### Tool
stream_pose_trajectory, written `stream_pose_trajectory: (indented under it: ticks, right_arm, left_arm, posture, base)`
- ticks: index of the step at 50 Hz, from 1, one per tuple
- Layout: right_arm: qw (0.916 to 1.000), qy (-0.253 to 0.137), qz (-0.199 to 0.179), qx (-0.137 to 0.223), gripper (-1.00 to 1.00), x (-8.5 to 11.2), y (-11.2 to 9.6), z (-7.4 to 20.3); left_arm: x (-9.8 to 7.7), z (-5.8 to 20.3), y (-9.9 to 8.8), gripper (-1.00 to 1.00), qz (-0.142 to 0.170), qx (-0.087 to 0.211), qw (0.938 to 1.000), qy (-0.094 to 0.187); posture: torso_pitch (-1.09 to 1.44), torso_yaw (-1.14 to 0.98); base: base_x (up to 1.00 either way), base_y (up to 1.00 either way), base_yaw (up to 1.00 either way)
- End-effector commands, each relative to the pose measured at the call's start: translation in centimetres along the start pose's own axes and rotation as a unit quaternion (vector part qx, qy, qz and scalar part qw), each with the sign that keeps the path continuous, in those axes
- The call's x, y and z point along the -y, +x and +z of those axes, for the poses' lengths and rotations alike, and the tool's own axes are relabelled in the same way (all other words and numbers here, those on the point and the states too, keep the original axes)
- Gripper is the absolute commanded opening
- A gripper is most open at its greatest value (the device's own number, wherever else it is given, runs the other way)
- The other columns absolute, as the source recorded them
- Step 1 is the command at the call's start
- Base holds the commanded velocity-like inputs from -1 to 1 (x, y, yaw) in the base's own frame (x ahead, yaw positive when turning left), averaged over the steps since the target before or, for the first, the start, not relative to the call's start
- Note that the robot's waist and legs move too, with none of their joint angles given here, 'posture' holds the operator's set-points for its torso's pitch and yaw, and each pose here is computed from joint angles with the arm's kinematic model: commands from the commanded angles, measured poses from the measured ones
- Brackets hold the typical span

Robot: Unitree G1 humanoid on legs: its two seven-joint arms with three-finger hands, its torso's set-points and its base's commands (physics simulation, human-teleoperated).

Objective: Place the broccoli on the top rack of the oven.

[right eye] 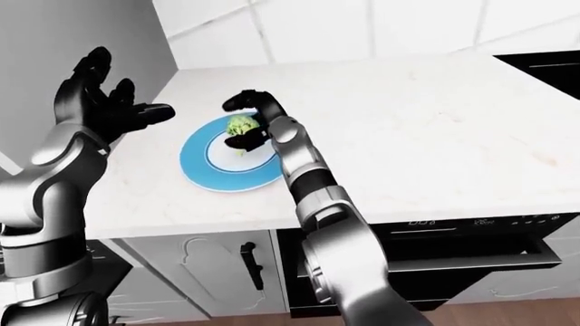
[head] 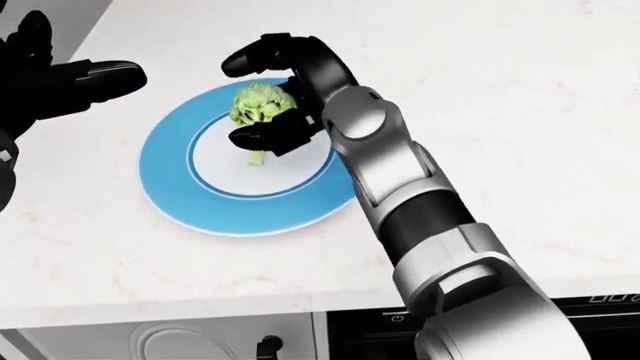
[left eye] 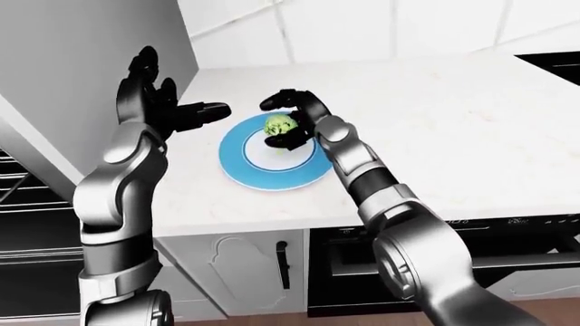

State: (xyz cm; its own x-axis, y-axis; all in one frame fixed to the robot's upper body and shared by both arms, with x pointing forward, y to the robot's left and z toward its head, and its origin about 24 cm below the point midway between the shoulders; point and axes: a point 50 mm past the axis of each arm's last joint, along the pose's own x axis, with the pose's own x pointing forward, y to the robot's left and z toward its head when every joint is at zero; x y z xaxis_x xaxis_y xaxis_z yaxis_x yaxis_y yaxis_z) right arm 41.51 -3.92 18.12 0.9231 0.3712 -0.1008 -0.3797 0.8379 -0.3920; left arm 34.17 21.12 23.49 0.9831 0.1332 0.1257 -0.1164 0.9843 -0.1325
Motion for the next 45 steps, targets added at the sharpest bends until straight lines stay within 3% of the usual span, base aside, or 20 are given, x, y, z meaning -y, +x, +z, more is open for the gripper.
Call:
stream_pose_trajectory:
  ticks: [1,17,25,32,34,39,43,45]
  right_arm:
    - [0.9996,-0.011,0.001,0.026,0.05,0.3,0.1,1.8]
    - [0.9994,-0.022,-0.005,0.027,-0.05,0.1,0.1,1.5]
    - [0.9992,-0.021,-0.014,0.032,-0.24,0.5,0.1,2.1]
    - [0.9988,-0.023,-0.020,0.037,-0.22,0.9,0.1,2.8]
    - [0.9987,-0.023,-0.023,0.038,-0.26,1.0,0.1,3.1]
    - [0.9984,-0.024,-0.027,0.043,-0.64,1.4,0.0,3.8]
    - [0.9981,-0.026,-0.030,0.046,-0.61,1.6,0.0,4.4]
    - [0.9980,-0.026,-0.033,0.048,-0.70,1.8,-0.1,4.6]
  left_arm:
    - [0.2,2.2,-0.1,1.00,-0.004,0.049,0.9988,-0.002]
    - [0.1,2.3,-0.1,1.00,-0.004,0.050,0.9987,-0.001]
    - [0.2,2.3,-0.2,1.00,-0.006,0.050,0.9987,0.000]
    - [0.2,2.1,-0.1,1.00,-0.005,0.050,0.9988,-0.001]
    - [0.2,2.1,-0.2,1.00,-0.006,0.049,0.9988,-0.001]
    - [0.2,2.2,-0.2,1.00,-0.006,0.049,0.9988,-0.001]
    - [0.2,2.2,-0.2,1.00,-0.006,0.049,0.9988,-0.001]
    - [0.2,2.1,-0.2,1.00,-0.006,0.049,0.9988,-0.001]
  posture:
    - [0.00,0.00]
    - [0.00,0.00]
    - [0.00,0.00]
    - [0.00,0.00]
    - [0.00,0.00]
    - [0.00,0.00]
    - [0.00,0.00]
    - [0.00,0.00]
  base:
    - [0.00,0.00,0.00]
    - [0.00,0.00,0.00]
    - [0.00,0.00,0.00]
    - [0.00,0.00,0.00]
    - [0.00,0.00,0.00]
    - [0.00,0.00,0.00]
    - [0.00,0.00,0.00]
    - [0.00,0.00,0.00]
